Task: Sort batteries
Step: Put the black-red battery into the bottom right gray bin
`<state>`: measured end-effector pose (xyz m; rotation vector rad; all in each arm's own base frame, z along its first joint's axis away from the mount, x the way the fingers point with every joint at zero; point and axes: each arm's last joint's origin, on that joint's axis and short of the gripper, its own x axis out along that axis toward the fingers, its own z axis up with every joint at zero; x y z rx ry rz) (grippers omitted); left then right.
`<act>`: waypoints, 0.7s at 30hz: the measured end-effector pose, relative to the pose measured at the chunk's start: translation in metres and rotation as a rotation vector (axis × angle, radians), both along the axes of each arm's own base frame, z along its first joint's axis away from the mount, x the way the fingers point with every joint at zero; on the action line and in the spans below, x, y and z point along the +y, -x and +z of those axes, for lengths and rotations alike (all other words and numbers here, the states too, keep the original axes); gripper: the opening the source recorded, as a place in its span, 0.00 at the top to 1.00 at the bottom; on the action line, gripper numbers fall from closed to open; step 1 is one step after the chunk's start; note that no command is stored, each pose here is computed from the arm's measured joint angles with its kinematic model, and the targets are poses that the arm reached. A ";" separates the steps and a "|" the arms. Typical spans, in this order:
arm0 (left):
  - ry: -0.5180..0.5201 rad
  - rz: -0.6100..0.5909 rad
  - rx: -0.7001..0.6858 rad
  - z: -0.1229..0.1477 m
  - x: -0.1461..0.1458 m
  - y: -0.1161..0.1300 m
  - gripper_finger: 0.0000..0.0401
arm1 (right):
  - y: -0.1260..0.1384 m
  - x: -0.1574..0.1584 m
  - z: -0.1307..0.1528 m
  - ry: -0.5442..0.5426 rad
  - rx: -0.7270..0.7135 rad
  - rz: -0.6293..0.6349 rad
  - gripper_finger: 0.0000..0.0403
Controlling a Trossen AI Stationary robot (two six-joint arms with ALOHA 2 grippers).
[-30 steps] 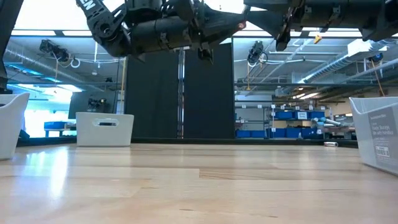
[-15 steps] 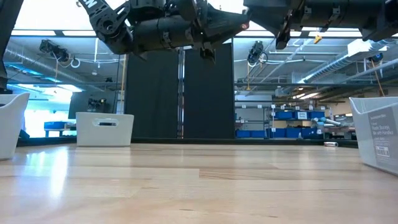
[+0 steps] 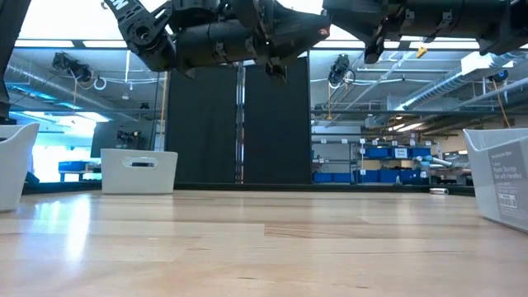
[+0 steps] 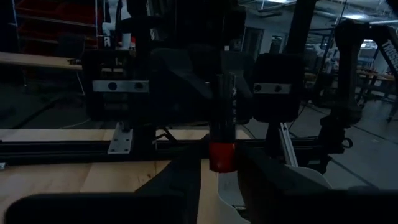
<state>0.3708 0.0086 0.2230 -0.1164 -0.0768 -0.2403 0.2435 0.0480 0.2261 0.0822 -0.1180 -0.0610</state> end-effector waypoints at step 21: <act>-0.243 0.114 0.053 0.012 0.000 0.064 0.70 | -0.013 0.041 0.048 -0.142 0.663 0.046 0.84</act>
